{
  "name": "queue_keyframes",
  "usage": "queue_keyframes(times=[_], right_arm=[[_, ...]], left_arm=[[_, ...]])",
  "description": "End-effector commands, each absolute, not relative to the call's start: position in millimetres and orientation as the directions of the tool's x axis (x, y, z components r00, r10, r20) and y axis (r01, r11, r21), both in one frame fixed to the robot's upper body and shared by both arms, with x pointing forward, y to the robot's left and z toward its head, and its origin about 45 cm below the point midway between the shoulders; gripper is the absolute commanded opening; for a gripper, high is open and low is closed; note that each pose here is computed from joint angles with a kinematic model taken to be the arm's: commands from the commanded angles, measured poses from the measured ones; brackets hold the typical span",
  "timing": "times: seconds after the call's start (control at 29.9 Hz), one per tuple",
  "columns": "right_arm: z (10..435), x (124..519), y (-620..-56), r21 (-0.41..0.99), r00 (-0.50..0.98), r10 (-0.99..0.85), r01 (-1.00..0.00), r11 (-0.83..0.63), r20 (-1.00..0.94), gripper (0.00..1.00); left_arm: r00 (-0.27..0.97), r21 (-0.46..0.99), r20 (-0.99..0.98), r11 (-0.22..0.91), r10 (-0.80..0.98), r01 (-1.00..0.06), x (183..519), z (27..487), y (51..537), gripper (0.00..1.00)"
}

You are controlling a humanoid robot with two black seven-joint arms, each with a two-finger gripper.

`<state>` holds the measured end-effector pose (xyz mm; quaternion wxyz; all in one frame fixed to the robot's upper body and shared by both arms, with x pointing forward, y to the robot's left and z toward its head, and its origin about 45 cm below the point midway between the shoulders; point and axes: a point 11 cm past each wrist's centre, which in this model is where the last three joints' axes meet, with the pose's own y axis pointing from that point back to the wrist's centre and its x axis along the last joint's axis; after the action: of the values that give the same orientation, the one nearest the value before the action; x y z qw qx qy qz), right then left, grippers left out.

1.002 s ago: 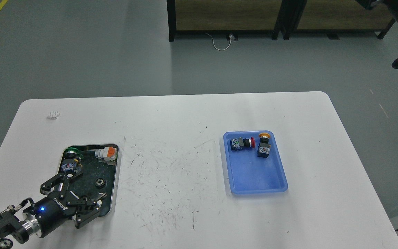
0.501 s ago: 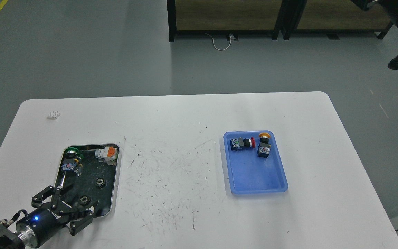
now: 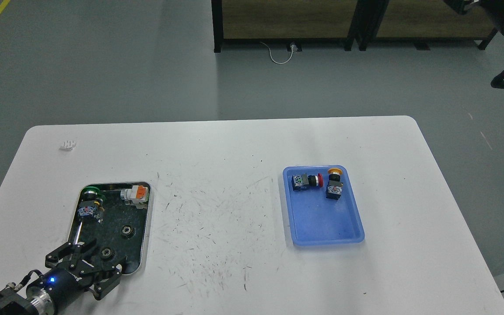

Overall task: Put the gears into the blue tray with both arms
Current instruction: 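Reach the left gripper down onto a black gear on the green board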

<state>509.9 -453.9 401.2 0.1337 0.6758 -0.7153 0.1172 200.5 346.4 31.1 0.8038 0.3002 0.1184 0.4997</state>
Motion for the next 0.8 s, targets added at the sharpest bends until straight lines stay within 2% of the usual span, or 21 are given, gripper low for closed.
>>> queue_keyframes(times=[0.0,0.77], right_arm=[[401.6,511.5,-450.9,0.011,-0.049,-0.937,-0.998,0.056,0.347,1.00],[401.2,511.5,-451.7,0.012,-0.051,-0.936,-0.998,0.059,0.348,1.00]], left_arm=[[0.472,0.607,0.109,0.317,0.875,-0.729,201.4,30.8,346.9,0.79],[0.482,0.623,0.105,0.321,0.870,-0.714,201.2,30.5,346.9,0.38]])
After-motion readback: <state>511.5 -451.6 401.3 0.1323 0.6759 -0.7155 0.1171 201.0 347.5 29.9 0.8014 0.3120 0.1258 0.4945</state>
